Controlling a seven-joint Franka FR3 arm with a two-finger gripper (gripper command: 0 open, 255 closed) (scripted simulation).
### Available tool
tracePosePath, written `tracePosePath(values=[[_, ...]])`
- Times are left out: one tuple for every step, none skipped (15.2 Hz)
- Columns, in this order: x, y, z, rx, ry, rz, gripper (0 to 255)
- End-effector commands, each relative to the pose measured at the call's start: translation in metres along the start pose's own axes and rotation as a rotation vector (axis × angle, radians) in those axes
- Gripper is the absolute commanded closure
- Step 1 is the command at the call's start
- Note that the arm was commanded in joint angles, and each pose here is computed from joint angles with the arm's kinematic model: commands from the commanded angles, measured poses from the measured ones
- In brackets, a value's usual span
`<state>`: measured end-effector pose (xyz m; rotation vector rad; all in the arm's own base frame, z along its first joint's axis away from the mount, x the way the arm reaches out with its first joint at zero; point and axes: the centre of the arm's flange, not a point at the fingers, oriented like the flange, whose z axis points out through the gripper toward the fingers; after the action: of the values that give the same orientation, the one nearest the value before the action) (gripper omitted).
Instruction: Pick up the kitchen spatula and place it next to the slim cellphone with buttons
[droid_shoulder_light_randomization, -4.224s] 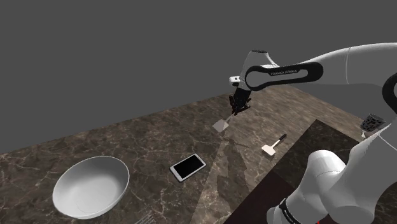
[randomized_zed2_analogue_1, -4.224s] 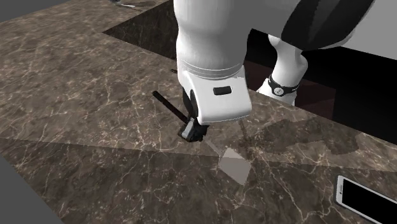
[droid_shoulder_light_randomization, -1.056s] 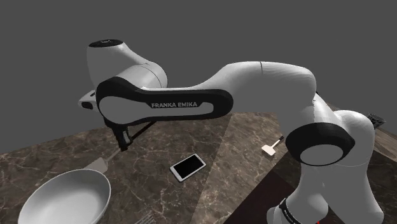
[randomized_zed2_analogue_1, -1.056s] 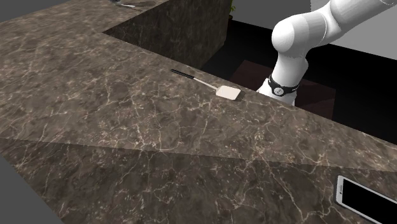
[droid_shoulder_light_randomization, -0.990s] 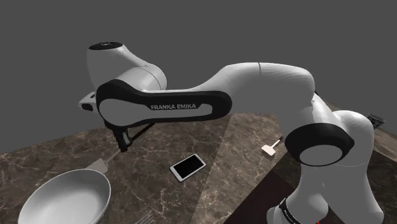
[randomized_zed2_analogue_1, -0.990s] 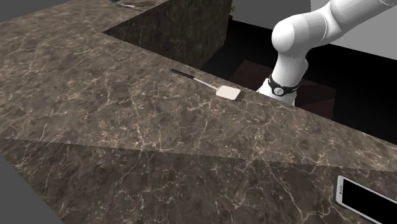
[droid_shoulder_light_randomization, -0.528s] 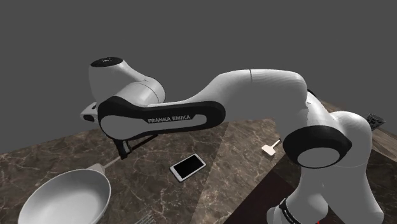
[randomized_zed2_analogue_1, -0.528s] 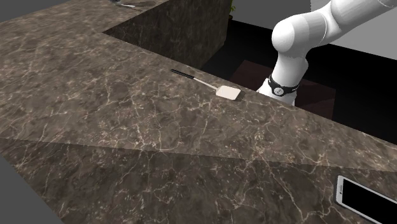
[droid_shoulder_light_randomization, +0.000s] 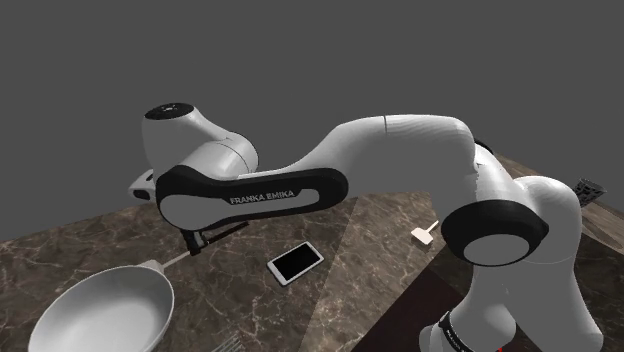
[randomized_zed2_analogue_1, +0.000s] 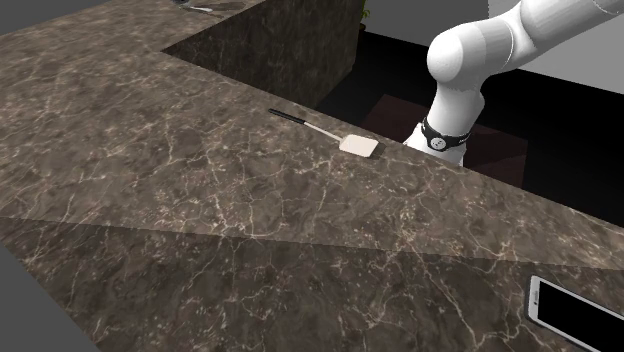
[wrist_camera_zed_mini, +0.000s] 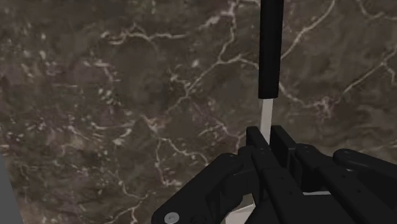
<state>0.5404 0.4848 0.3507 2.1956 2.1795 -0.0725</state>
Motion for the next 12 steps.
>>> tracePosePath(values=[[0.0,0.0,0.0,0.0,0.0,0.0,255],[0.0,0.0,0.0,0.0,0.0,0.0,255],[0.0,0.0,0.0,0.0,0.0,0.0,0],[0.0,0.0,0.0,0.0,0.0,0.0,0],[0.0,0.0,0.0,0.0,0.0,0.0,0],[0.0,0.0,0.0,0.0,0.0,0.0,0],[0.0,0.0,0.0,0.0,0.0,0.0,0],[0.0,0.0,0.0,0.0,0.0,0.0,0],[0.0,0.0,-0.013,0.0,0.0,0.0,0],[0.0,0.0,-0.026,0.0,0.0,0.0,0],[0.0,0.0,-0.039,0.0,0.0,0.0,0],[0.0,0.0,-0.05,0.0,0.0,0.0,0]])
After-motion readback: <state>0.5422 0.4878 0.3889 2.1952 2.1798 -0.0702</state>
